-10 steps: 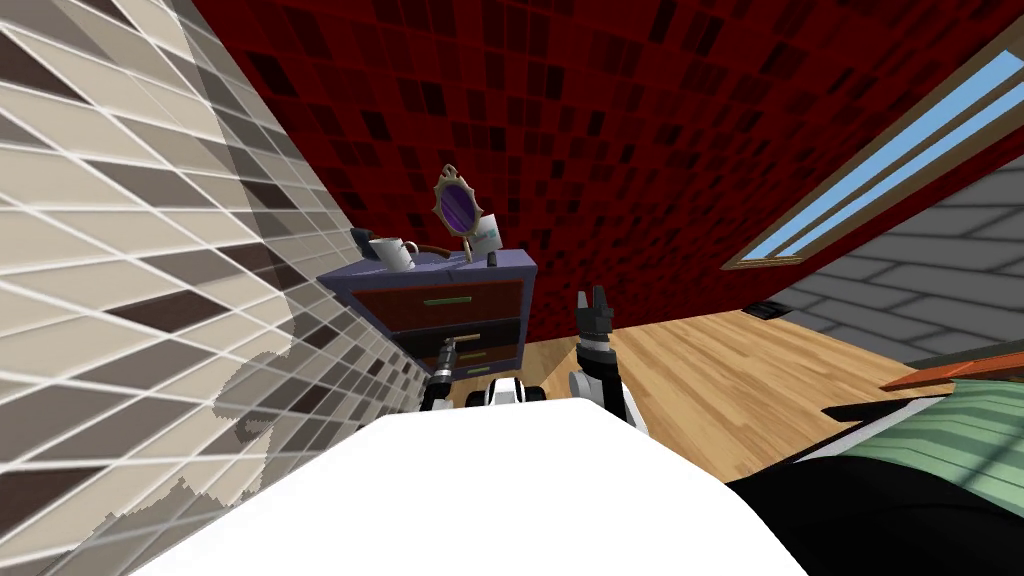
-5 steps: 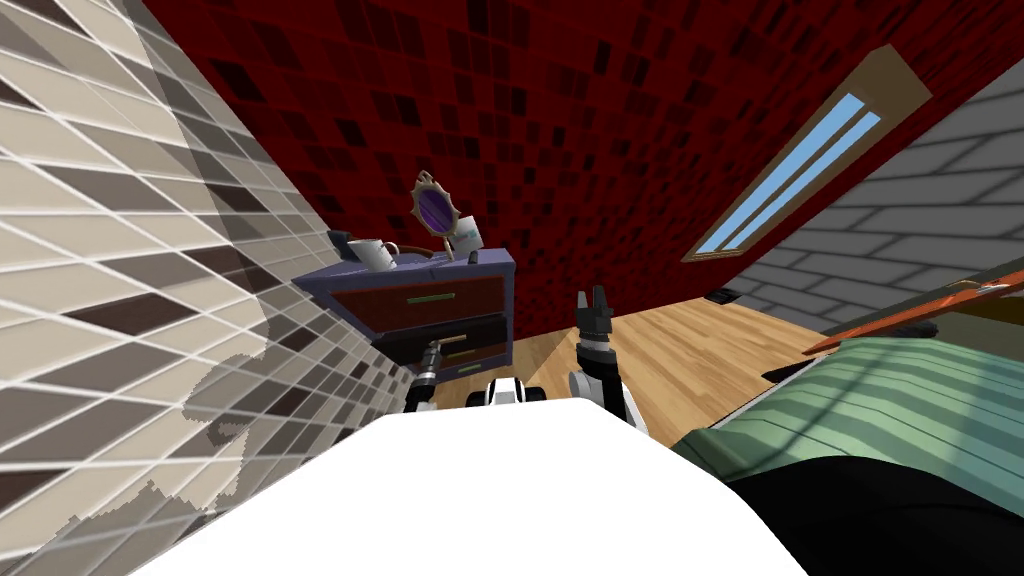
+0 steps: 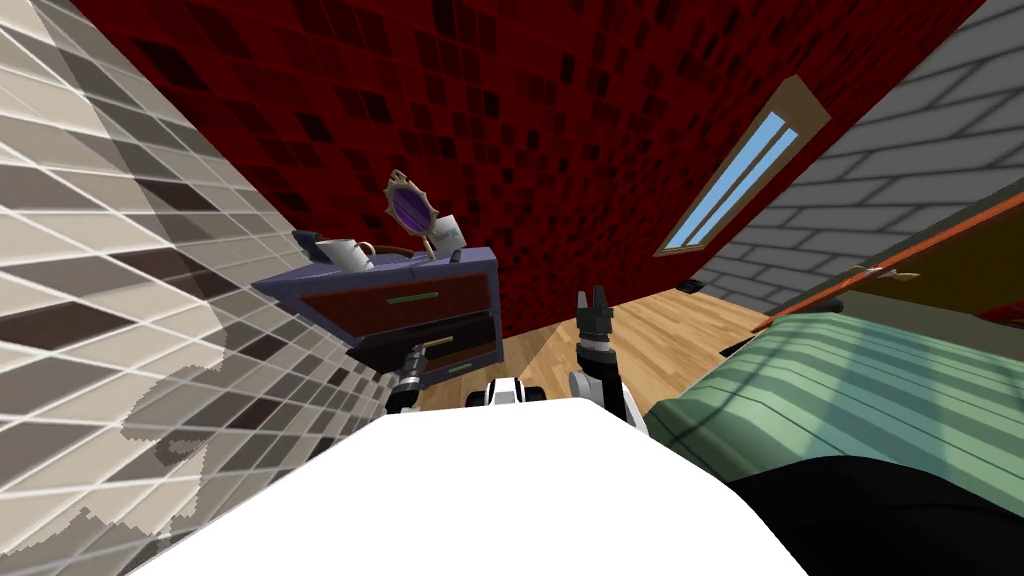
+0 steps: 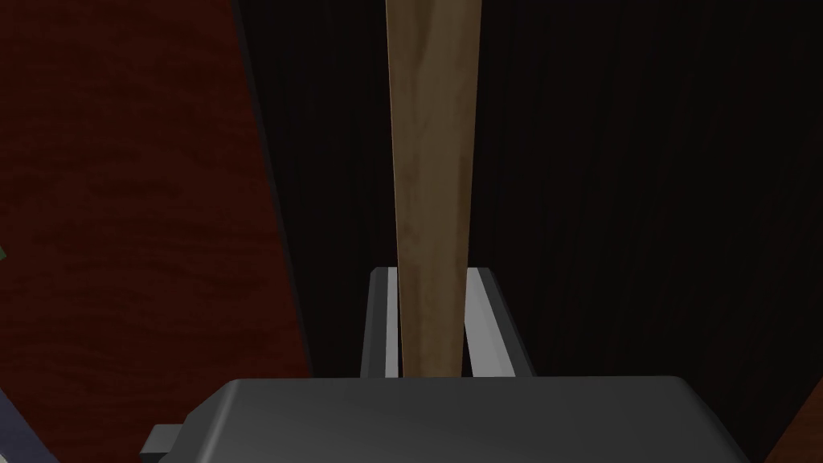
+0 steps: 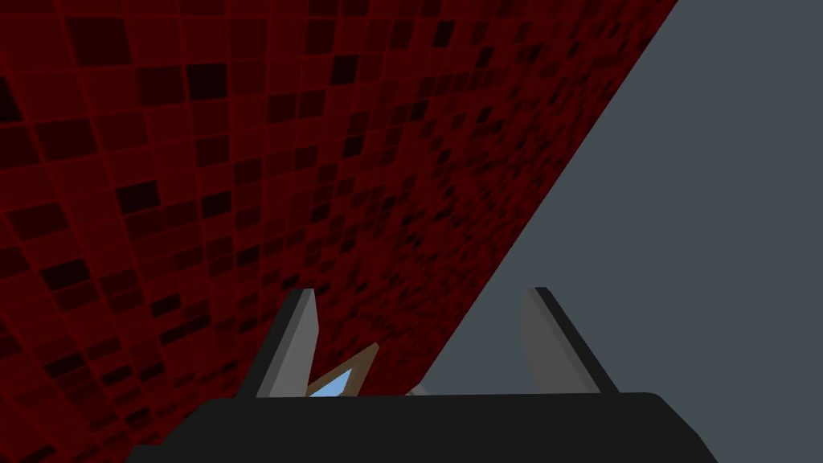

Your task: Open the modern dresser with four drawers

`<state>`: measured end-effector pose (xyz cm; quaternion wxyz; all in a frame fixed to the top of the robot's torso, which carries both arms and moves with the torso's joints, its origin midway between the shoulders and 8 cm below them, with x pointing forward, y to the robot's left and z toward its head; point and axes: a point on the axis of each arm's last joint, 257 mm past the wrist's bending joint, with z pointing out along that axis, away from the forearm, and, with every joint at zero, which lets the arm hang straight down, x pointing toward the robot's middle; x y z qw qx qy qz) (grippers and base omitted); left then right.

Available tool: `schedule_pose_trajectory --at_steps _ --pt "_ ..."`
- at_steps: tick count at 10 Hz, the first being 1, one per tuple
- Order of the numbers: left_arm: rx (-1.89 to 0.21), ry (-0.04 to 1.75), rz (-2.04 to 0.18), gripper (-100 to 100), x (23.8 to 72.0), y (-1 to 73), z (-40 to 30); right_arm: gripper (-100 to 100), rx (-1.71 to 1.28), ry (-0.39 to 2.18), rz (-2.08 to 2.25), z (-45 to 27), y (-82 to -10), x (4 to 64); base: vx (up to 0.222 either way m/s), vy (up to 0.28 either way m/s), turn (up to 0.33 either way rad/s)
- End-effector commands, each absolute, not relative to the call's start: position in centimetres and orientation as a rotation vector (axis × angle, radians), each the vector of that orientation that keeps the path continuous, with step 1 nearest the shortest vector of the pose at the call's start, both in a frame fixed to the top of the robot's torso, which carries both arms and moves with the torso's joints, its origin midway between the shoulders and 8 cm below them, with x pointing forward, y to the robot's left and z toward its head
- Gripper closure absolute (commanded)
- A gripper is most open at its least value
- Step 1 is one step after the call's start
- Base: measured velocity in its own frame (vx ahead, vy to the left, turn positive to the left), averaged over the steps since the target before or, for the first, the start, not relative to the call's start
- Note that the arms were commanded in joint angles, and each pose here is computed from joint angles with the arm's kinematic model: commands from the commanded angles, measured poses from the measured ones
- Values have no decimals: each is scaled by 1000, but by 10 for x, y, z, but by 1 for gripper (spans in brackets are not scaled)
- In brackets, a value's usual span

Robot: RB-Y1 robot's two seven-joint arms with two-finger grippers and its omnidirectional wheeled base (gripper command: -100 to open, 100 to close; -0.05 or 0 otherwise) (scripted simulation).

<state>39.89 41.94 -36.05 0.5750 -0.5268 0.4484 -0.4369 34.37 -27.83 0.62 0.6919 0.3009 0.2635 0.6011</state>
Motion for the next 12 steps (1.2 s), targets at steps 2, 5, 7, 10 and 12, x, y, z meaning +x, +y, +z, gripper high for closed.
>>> schedule_pose_trajectory --at_steps 2,5,7,10,12 --pt "-1243 1016 -996 100 392 454 -356 0 672 589 1343 6 -278 344 -31 -58 -52" --pt "-1255 996 -976 100 382 496 -350 0 672 589 1343 6 -278 344 -63 -87 -174" --pt "-1265 970 -955 100 373 523 -345 0 672 589 1343 6 -278 344 -59 -97 -160" --pt "-1297 895 -939 100 357 561 -336 0 672 589 1343 6 -278 344 -51 -97 -150" --pt "-1318 902 -923 100 351 563 -345 0 672 589 1343 6 -278 344 -15 -37 15"
